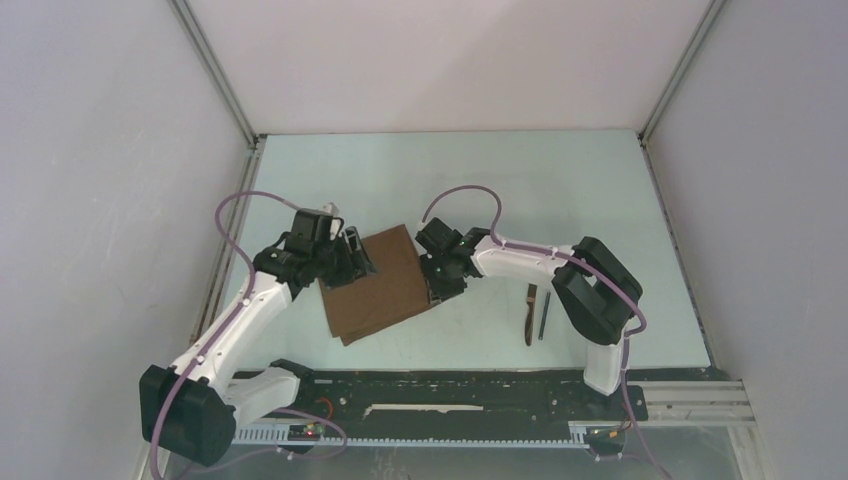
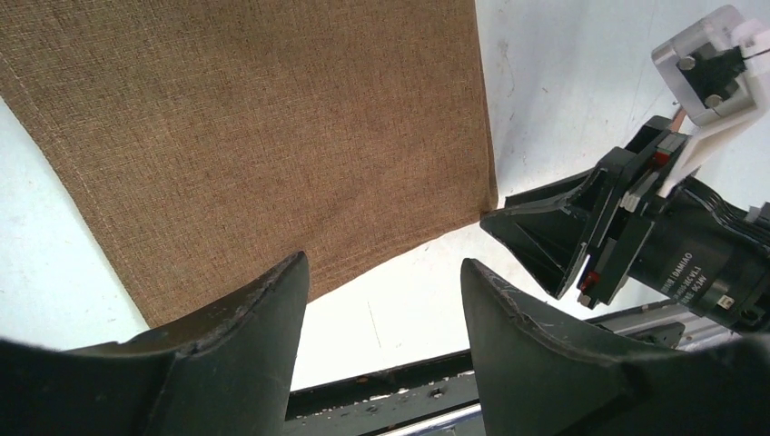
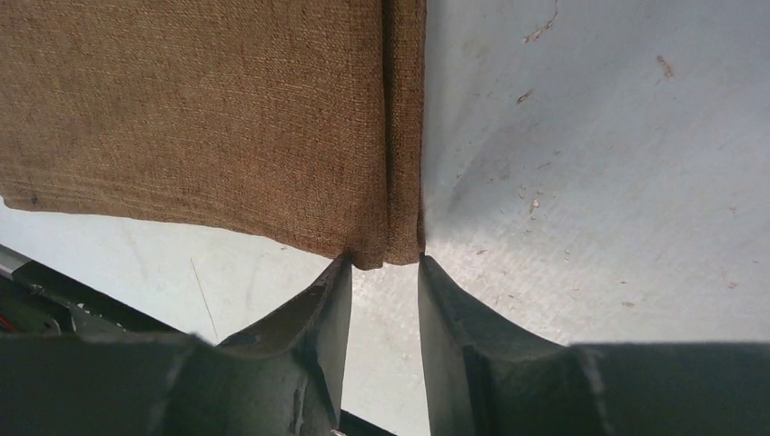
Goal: Fold the napkin into a case and place the utensils inside
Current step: Smooth out the lower triangle-folded napkin at the center of the board.
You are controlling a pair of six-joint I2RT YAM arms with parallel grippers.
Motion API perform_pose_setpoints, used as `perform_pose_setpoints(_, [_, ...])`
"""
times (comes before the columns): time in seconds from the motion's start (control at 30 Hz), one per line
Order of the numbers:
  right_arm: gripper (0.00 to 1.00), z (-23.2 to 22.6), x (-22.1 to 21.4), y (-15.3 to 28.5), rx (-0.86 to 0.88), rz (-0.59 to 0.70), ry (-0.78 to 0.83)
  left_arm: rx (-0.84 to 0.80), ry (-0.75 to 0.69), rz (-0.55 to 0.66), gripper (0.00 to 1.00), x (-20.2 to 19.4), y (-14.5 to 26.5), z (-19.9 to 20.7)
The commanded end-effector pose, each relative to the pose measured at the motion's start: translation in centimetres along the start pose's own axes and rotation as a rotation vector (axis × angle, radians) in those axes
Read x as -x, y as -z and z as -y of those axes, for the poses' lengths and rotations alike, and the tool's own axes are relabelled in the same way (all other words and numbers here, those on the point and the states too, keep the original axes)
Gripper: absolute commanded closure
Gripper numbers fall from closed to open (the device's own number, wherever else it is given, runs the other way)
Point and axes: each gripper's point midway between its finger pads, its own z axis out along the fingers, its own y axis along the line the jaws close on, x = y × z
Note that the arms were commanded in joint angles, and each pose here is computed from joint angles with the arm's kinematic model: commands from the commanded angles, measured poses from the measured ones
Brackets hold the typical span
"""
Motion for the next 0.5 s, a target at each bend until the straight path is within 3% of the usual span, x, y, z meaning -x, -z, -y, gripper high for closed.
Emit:
perform_pose_setpoints(0.0, [0.58, -1.0, 1.4, 2.0, -0.036, 0.061, 0.058, -0.031, -0.017, 0.035, 0.32, 1.0, 0.4, 0.5])
perform_pose_setpoints(0.47, [0.66, -1.3, 1.5, 0.2, -0.021, 0.027, 0.058, -0.043, 0.021, 0.047, 0.32, 0.9, 0.7, -0.3])
